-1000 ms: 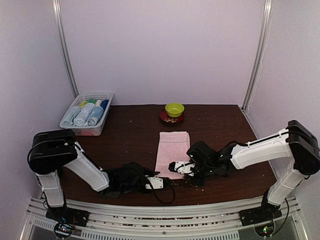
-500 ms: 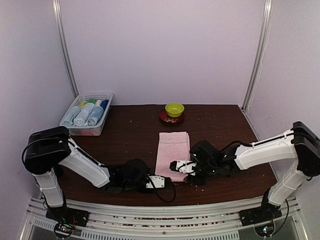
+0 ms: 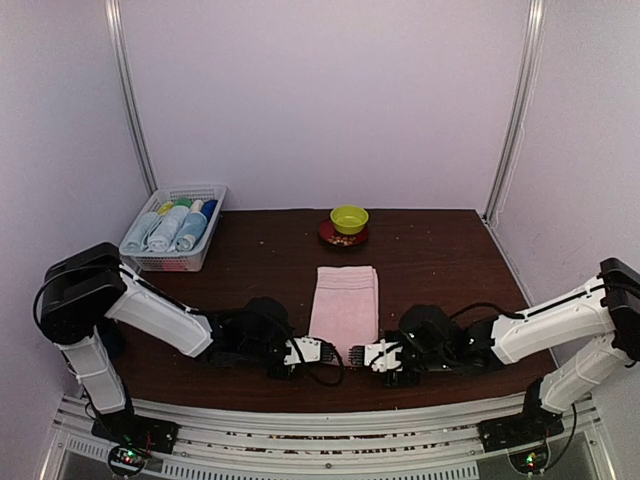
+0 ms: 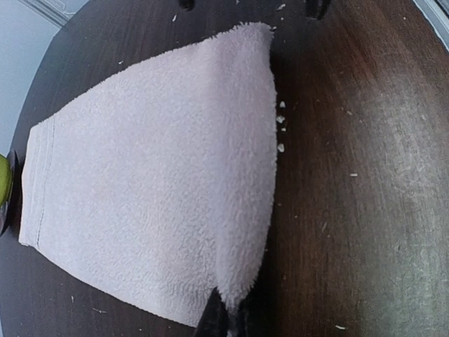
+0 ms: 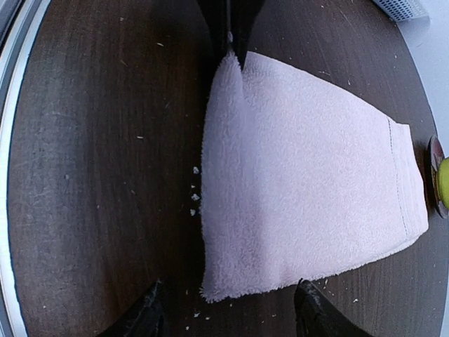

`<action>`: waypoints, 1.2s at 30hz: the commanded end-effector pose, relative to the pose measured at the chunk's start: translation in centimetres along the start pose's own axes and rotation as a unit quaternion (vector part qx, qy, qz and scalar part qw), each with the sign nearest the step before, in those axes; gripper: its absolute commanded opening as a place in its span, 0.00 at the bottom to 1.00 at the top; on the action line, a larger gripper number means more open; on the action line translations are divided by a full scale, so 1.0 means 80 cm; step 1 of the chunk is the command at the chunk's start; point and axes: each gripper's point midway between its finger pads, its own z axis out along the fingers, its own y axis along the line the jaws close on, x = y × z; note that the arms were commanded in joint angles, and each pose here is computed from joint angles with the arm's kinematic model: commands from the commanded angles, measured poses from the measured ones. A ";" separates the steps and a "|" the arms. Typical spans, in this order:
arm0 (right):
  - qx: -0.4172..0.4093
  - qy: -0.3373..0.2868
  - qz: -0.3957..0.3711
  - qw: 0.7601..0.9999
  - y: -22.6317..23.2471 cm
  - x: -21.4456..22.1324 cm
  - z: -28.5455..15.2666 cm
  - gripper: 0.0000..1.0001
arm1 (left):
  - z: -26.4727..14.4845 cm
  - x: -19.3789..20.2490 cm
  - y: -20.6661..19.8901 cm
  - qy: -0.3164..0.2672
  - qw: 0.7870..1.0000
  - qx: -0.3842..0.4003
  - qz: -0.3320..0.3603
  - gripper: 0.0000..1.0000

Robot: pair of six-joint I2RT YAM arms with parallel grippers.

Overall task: Roll the towels
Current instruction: Roll the towel at the center of the board.

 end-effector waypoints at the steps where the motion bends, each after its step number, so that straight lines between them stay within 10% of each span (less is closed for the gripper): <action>1: 0.035 -0.045 -0.036 0.998 -0.001 -0.013 -0.011 0.65 | -0.011 -0.009 -0.004 -0.024 0.997 0.056 -0.038 0.00; 36: 0.121 0.078 -0.136 0.980 0.011 0.036 0.039 0.52 | -0.016 -0.023 0.021 -0.063 0.980 0.151 -0.116 0.00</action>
